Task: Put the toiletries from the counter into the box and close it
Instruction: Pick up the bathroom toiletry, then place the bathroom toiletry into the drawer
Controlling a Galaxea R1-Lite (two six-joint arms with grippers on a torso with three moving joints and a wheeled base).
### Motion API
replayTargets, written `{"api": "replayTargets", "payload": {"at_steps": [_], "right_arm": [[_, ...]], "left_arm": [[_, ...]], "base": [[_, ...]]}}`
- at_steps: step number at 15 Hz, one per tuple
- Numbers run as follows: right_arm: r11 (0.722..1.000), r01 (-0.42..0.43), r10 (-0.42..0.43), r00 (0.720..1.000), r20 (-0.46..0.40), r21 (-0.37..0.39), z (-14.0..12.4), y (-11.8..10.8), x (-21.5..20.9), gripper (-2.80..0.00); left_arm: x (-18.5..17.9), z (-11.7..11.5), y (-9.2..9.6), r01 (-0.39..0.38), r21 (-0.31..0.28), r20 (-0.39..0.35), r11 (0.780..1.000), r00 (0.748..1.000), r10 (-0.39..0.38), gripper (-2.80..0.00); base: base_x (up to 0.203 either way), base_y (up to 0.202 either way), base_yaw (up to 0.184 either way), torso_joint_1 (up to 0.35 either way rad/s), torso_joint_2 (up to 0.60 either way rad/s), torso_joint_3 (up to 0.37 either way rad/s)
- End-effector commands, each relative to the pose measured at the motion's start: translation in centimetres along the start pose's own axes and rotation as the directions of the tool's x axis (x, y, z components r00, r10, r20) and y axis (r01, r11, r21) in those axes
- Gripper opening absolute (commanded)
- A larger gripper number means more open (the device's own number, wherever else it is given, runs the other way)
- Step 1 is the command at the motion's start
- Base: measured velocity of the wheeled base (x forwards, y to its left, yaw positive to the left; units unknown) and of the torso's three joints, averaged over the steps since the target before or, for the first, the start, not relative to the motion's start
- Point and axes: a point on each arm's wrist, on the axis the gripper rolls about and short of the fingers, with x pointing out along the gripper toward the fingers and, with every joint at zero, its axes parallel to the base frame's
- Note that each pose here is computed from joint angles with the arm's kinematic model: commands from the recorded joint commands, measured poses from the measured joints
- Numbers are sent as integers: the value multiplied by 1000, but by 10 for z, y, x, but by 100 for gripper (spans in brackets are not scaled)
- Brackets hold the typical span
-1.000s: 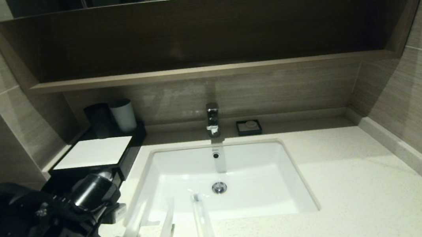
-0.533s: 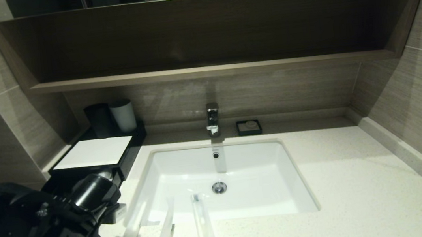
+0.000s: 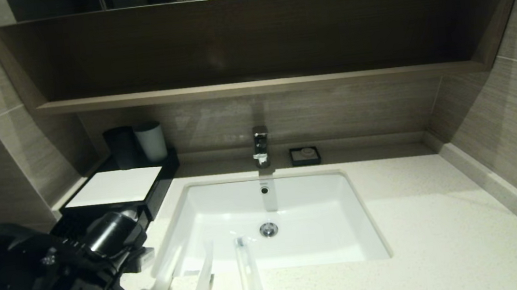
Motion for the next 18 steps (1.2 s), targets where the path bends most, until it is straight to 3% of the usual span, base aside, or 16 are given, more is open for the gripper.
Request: {"api": "replayTargets", "payload": {"at_steps": [1, 6, 11, 18], "right_arm": [[1000, 0, 0, 1000, 0, 0, 0, 0, 0, -280], [1000, 0, 0, 1000, -1, 0, 0, 0, 0, -280], [1000, 0, 0, 1000, 1, 0, 0, 0, 0, -280], [1000, 0, 0, 1000, -1, 0, 0, 0, 0, -280]], "left_arm": [[-7, 0, 0, 6, -2, 30, 1000, 1000, -6, -280], [-32, -3, 1, 15, -15, 143, 1000, 990, -13, -280], [-46, -2, 15, -10, -106, 246, 994, 969, 36, -280], [-75, 13, 31, -37, -189, 363, 981, 926, 105, -280]], "base": [[0, 0, 0, 0, 0, 0], [0, 0, 0, 0, 0, 0], [0, 0, 0, 0, 0, 0], [0, 0, 0, 0, 0, 0]]}}
